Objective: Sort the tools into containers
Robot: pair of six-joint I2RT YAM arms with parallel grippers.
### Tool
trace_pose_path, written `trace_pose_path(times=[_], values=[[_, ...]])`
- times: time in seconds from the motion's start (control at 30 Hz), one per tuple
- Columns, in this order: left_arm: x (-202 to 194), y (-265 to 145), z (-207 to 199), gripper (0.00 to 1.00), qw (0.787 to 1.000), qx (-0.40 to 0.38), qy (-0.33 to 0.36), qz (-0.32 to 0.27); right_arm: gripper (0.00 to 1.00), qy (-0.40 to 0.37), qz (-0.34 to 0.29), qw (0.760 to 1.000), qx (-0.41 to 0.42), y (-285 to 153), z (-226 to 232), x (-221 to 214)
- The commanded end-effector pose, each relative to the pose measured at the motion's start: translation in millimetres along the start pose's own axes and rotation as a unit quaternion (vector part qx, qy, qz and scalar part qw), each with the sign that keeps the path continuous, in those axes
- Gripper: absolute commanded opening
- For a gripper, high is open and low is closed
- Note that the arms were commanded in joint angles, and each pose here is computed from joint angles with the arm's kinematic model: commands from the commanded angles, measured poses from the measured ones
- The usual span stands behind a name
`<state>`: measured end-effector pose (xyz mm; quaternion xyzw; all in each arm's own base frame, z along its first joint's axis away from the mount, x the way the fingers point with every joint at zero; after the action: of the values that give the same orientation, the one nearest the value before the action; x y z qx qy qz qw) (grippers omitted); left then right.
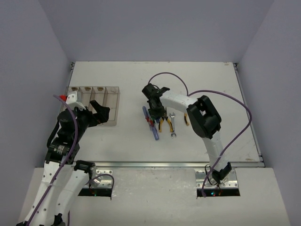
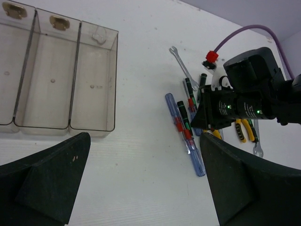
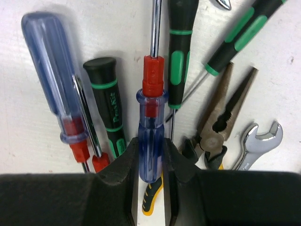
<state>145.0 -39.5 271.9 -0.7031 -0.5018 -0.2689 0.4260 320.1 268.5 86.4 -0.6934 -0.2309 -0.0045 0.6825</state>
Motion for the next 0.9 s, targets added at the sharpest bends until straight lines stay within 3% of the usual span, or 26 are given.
trace_pose_path(times=[0.0,0.07,0.13,0.17,0.2,0.27,0.37,0.47,0.6,0.73,0.87], values=[[4.0,7.4,-17.0,1.0,0.997,-0.077,-0.002,0.029,0.05,0.011,-0.07,0.997,0.007,-58.2,-6.0,4.9],[1.0,11.3,-22.5,1.0,0.993,-0.107,-0.019,0.047,0.03,0.007,-0.115,0.993,0.038,-83.6,-3.7,7.1],[-7.2,16.8,-33.2,1.0,0.978,-0.192,-0.047,0.07,0.01,-0.036,-0.173,0.973,0.151,-116.3,12.4,-3.9],[-12.3,20.6,-37.0,1.0,0.967,-0.236,-0.057,0.074,0.01,-0.063,-0.184,0.953,0.234,-128.0,22.2,-15.1],[-14.2,23.1,-40.3,1.0,0.959,-0.263,-0.077,0.073,0.0,-0.077,-0.236,0.923,0.294,-153.3,25.8,-11.9],[-10.8,26.2,-48.1,1.0,0.941,-0.323,-0.088,0.045,0.0,-0.091,-0.262,0.894,0.353,-172.5,27.0,-19.1],[-20.3,28.4,-50.6,1.0,0.917,-0.371,-0.132,0.063,0.0,-0.111,-0.299,0.848,0.423,-194.6,27.6,-30.2],[-15.5,22.6,-56.0,1.0,0.899,-0.416,-0.13,0.036,0.0,-0.149,-0.292,0.794,0.511,-213.4,31.9,-44.0],[-10.7,11.8,-61.3,1.0,0.887,-0.446,-0.117,0.009,0.0,-0.16,-0.297,0.759,0.557,-227.3,37.2,-48.2],[-8.6,5.8,-63.5,0.96,0.88,-0.463,-0.107,-0.003,0.0,-0.176,-0.297,0.74,0.577,-237.9,46.9,-49.5],[-7.4,7.4,-64.0,0.87,0.881,-0.46,-0.109,-0.005,0.0,-0.208,-0.302,0.718,0.592,-249.6,61.5,-52.1]])
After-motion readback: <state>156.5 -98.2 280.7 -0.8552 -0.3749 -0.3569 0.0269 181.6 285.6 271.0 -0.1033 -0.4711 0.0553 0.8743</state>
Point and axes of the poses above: each gripper's point midway between its finger pads, its own y axis out along the fingers, its own z axis along the line the jaws close on, x = y × z, the point moved 10 cm from there along -y, back along the fingers, and after that the axes turned 5 degrees about -y, right-handed, at the moved point
